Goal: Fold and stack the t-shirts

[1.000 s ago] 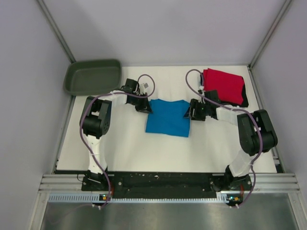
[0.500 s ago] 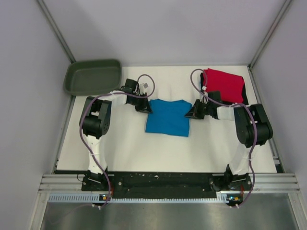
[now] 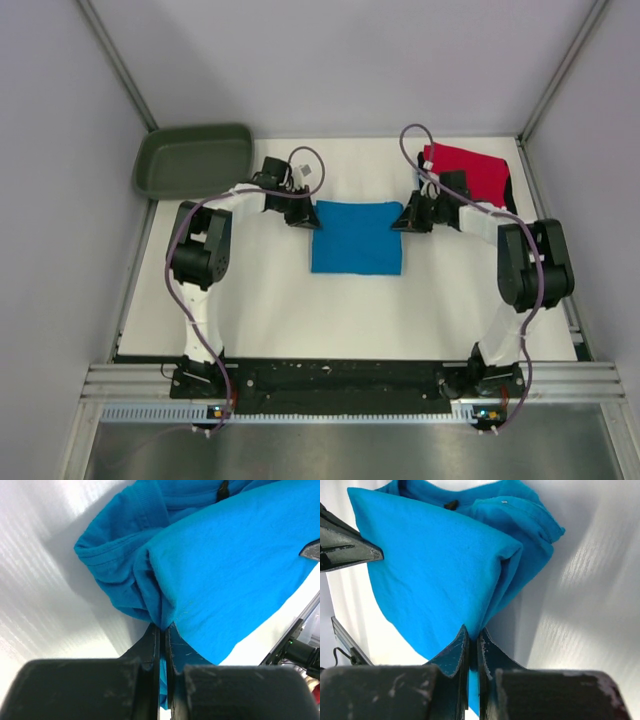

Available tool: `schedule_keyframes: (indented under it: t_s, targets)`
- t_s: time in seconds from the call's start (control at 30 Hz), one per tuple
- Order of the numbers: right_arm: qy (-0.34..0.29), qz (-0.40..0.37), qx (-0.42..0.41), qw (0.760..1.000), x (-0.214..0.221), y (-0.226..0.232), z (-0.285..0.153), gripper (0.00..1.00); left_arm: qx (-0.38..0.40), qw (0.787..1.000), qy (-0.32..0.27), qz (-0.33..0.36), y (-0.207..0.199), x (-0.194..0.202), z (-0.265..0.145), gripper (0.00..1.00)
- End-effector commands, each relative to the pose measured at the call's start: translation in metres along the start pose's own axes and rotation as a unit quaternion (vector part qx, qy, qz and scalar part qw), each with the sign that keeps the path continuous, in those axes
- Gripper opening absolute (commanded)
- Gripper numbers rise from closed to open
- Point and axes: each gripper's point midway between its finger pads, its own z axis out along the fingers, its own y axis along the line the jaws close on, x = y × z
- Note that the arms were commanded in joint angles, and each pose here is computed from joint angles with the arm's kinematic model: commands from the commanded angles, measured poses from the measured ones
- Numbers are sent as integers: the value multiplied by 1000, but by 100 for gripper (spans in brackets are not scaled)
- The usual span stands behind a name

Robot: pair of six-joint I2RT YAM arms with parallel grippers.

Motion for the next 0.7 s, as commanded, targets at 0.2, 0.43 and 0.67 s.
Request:
schedule_keyframes:
  t_s: [0.2,0.43,0.67]
  targets:
    - [-47,-62,27,997,-52,14,-47,0,39,996,-54,51,-62,-46,-31,0]
    - [-69,-88,41,993,-70,26,-68,0,56,995,-53,67,-85,-49,-31,0]
    - [-83,-92,47,991,-82,23,-84,0,63,994,-58,66,-95,-56,-36,0]
